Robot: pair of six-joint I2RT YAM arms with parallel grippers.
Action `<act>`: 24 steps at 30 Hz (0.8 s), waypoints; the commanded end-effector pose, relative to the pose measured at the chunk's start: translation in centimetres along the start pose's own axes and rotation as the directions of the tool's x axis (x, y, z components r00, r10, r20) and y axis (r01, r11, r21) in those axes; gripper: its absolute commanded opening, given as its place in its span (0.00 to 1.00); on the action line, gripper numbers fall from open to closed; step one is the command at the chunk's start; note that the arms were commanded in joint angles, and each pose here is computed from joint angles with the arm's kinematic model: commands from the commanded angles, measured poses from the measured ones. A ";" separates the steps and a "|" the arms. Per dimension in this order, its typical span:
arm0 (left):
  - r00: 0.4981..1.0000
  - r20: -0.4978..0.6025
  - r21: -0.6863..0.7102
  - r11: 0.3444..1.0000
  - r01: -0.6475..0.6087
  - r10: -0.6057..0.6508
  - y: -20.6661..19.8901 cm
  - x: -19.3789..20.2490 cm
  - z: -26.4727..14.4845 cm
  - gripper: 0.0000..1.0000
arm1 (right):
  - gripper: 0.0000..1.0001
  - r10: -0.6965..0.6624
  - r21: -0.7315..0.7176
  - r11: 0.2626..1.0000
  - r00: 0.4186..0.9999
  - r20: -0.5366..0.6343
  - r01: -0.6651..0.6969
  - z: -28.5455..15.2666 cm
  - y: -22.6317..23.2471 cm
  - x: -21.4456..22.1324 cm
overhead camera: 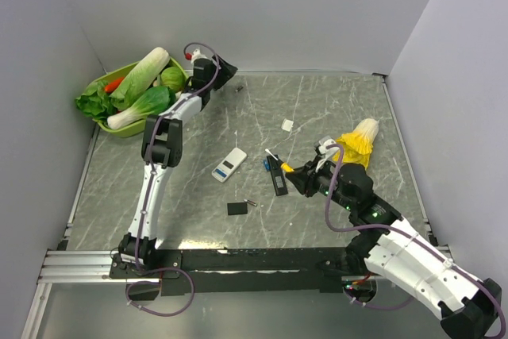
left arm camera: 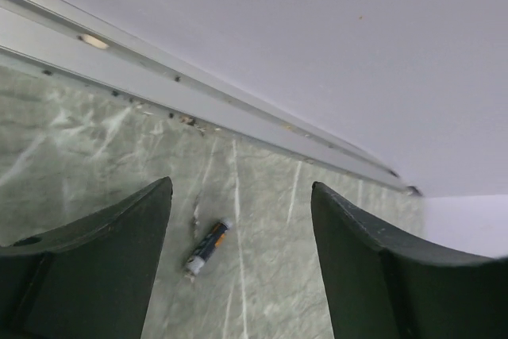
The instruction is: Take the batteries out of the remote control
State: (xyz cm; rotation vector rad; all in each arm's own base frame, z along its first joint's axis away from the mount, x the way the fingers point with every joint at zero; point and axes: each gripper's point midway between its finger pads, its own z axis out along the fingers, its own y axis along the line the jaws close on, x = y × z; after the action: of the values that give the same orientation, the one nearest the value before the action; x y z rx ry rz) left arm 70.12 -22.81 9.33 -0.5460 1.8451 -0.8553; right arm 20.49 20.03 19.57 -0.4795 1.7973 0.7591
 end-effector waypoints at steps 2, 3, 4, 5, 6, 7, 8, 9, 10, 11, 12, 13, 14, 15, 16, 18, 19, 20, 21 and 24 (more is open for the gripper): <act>0.990 -0.009 0.166 0.976 0.141 -0.142 -2.7 0.3 1.1 0.75 | 0.00 -0.021 0.002 1.000 0.996 0.092 0.021 -0.9 0.6 -3.8; 0.988 -0.015 0.165 0.974 0.153 -0.152 -2.3 0.4 1.2 0.75 | 0.00 -0.020 0.008 1.000 0.995 0.095 0.019 -0.9 0.5 -3.9; 0.987 -0.027 0.159 0.974 0.162 -0.160 -1.9 1.0 1.3 0.74 | 0.00 -0.021 0.008 1.000 0.995 0.093 0.020 -0.9 0.4 -3.7; 0.987 -0.027 0.157 0.974 0.162 -0.160 -1.8 1.1 1.3 0.74 | 0.00 -0.021 0.012 1.000 0.996 0.091 0.020 -0.9 0.4 -3.6; 0.987 -0.026 0.148 0.975 0.164 -0.162 -1.4 1.3 1.3 0.74 | 0.00 -0.021 0.011 1.000 0.996 0.091 0.020 -0.8 0.4 -3.6; 0.987 -0.026 0.148 0.976 0.162 -0.160 -1.3 1.2 1.2 0.74 | 0.00 -0.020 0.010 1.000 0.996 0.087 0.019 -0.8 0.4 -3.5; 0.987 -0.029 0.150 0.976 0.161 -0.158 -1.3 1.3 1.2 0.74 | 0.00 -0.020 0.011 1.000 0.996 0.089 0.019 -0.7 0.3 -3.5; 0.987 -0.032 0.147 0.976 0.159 -0.156 -1.1 1.4 1.1 0.75 | 0.00 -0.020 0.010 1.000 0.996 0.087 0.019 -0.6 0.3 -3.5; 0.988 -0.034 0.147 0.977 0.153 -0.150 -1.1 1.4 1.1 0.74 | 0.00 -0.020 0.007 1.000 0.996 0.084 0.019 -0.5 0.4 -3.4; 0.989 -0.036 0.147 0.978 0.147 -0.144 -1.1 1.5 1.0 0.74 | 0.00 -0.020 0.007 1.000 0.996 0.085 0.019 -0.4 0.4 -3.4; 0.989 -0.041 0.140 0.979 0.146 -0.141 -0.9 1.7 1.0 0.74 | 0.00 -0.020 0.006 1.000 0.996 0.083 0.019 -0.4 0.4 -3.4; 0.989 -0.046 0.141 0.979 0.145 -0.140 -0.9 1.7 0.9 0.75 | 0.00 -0.019 0.006 1.000 0.997 0.077 0.019 -0.3 0.3 -3.2; 0.989 -0.049 0.144 0.978 0.148 -0.142 -0.9 1.7 0.9 0.74 | 0.00 -0.019 0.004 1.000 0.997 0.080 0.019 -0.2 0.4 -3.3; 0.988 -0.053 0.148 0.978 0.149 -0.143 -0.9 1.8 0.7 0.74 | 0.00 -0.019 0.002 1.000 0.997 0.074 0.019 -0.2 0.4 -3.1; 0.986 -0.065 0.155 0.975 0.160 -0.152 -0.9 1.9 0.6 0.73 | 0.00 -0.017 0.005 1.000 0.997 0.074 0.017 -0.2 0.3 -3.1; 0.986 -0.080 0.181 0.970 0.160 -0.148 -1.6 1.5 0.0 0.73 | 0.00 -0.018 0.009 1.000 0.997 0.070 0.017 -0.2 0.2 -2.9; 0.987 -0.085 0.191 0.970 0.148 -0.134 -2.0 1.4 -0.2 0.74 | 0.00 -0.018 0.008 1.000 0.997 0.070 0.018 -0.2 0.2 -2.9; 0.989 -0.080 0.205 0.969 0.138 -0.124 -3.0 0.5 -0.8 0.74 | 0.00 -0.018 0.008 1.000 0.997 0.070 0.018 -0.3 0.2 -2.8; 0.991 -0.072 0.209 0.970 0.123 -0.110 -3.4 -0.1 -1.2 0.75 | 0.00 -0.019 0.004 1.000 0.997 0.072 0.018 -0.3 0.3 -2.9; 0.997 -0.013 0.225 0.971 0.079 -0.078 -5.2 -3.0 -3.1 0.76 | 0.00 -0.016 -0.006 1.000 0.997 0.073 0.016 -0.4 0.5 -2.9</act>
State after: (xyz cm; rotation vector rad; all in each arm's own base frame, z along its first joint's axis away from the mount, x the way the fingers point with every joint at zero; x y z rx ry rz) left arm 69.04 -24.30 6.95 -0.5798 1.8277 -1.0994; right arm 20.70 19.85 19.99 -0.4727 1.8015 0.7421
